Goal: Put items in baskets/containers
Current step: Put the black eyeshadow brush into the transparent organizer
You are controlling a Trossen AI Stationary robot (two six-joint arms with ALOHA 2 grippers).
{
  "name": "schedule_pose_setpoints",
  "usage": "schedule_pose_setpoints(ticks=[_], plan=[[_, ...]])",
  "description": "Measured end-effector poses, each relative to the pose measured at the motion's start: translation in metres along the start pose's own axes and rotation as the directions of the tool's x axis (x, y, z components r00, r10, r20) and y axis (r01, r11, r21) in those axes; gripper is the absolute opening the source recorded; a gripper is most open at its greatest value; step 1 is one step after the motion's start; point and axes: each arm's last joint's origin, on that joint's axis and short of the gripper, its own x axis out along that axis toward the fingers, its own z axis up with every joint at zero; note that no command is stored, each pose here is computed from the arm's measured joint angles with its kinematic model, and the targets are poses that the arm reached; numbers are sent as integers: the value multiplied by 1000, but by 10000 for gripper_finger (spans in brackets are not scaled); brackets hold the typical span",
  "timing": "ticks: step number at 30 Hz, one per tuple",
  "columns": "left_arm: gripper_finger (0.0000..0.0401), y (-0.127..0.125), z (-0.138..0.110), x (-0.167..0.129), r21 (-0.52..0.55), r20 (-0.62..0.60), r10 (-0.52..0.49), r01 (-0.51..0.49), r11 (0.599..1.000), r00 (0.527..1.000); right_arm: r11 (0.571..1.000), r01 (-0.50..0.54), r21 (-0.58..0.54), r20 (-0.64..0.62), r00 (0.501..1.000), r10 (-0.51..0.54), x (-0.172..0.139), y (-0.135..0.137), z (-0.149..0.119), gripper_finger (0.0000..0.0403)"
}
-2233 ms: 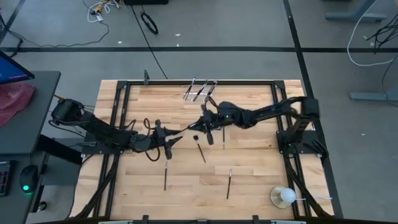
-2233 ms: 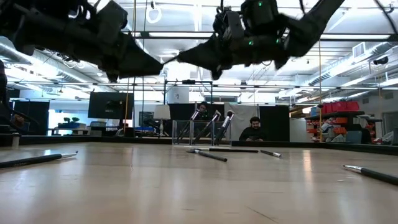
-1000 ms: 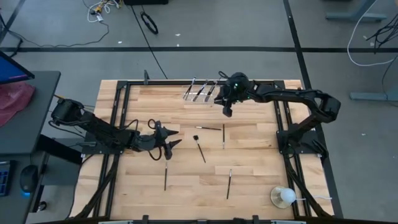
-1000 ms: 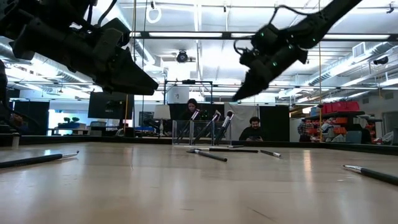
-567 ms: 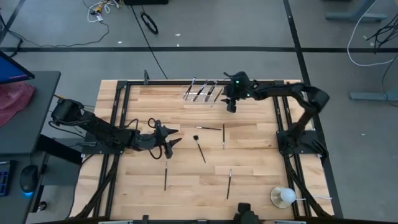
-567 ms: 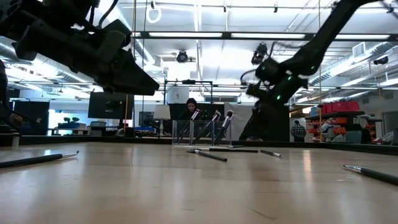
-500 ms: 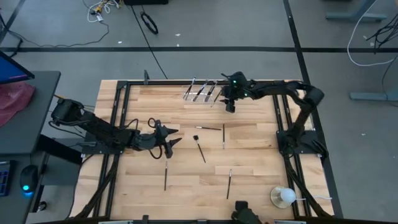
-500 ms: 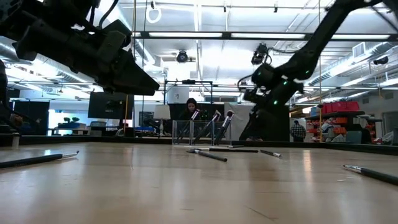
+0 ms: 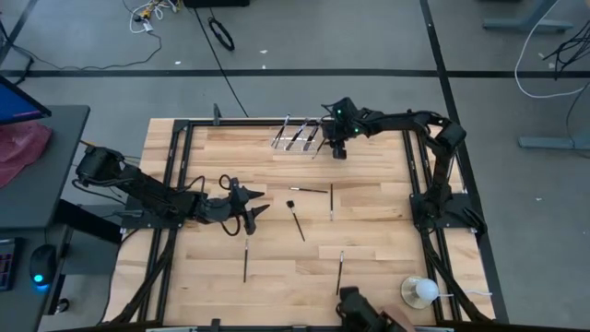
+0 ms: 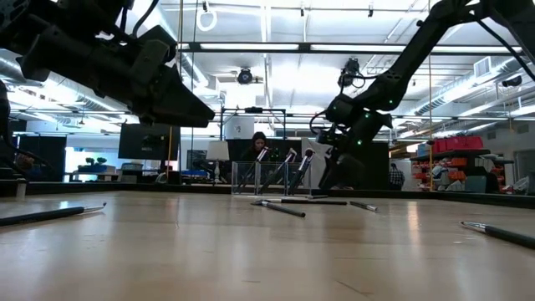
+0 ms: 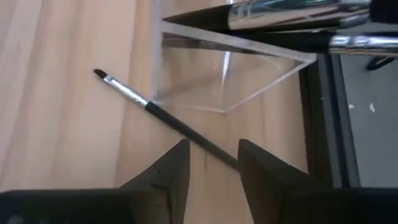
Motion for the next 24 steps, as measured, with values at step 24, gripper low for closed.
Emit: schedule_pose_setpoints(ticks=[24], plan=[[211, 0, 0, 0, -3, 4, -1, 1, 1000, 1000, 982, 142, 126, 40, 988, -148, -3, -29, -14, 3]])
